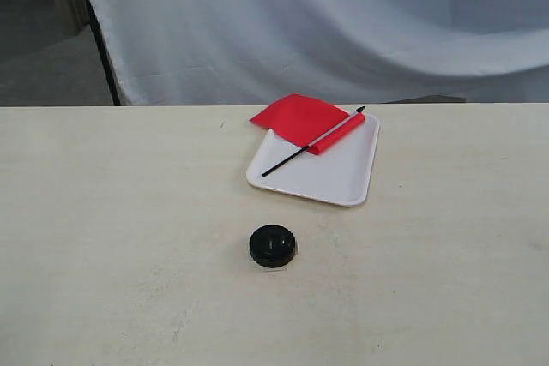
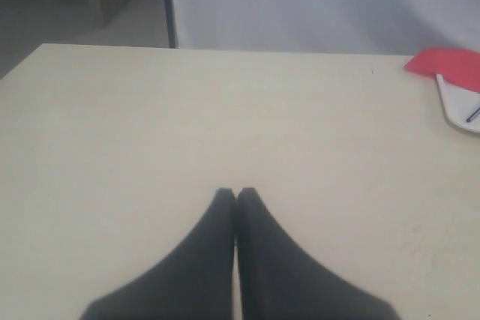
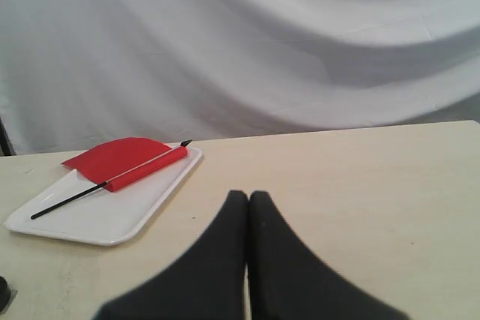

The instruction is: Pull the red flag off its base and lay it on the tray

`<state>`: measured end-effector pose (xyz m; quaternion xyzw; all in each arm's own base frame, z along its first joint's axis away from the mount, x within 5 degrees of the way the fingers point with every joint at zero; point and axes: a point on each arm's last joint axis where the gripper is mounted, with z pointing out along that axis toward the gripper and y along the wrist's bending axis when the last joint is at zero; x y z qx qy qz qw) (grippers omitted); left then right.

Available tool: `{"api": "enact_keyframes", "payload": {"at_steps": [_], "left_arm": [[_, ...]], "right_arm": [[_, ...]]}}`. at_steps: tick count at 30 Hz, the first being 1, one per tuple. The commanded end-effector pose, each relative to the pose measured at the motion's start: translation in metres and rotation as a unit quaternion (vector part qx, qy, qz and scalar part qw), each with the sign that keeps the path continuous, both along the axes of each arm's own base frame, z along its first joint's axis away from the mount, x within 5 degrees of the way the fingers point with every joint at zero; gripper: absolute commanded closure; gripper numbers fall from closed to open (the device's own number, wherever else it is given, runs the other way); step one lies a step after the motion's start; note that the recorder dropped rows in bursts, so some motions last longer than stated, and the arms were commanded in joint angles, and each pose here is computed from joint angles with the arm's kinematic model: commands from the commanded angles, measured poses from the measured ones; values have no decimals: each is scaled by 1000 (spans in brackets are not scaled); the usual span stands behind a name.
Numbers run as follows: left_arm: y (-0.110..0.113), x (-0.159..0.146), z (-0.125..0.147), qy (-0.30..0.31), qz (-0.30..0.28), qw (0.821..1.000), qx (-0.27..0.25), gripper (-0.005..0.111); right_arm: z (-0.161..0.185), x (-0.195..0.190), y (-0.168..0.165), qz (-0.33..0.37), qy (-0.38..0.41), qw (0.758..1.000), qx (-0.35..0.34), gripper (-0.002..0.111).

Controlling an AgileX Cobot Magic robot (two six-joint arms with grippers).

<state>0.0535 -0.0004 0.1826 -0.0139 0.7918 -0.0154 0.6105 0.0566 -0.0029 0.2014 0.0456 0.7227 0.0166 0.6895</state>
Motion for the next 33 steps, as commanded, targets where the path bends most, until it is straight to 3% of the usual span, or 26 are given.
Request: {"api": "enact_keyframes", "payload": {"at_steps": [1, 33], "left_arm": [[-1, 0, 0, -1, -5, 1000, 1, 107], [-1, 0, 0, -1, -5, 1000, 1, 107]], "right_arm": [[4, 0, 1, 4, -24, 999, -26, 109], [0, 0, 0, 1, -1, 1000, -27, 109]]}}
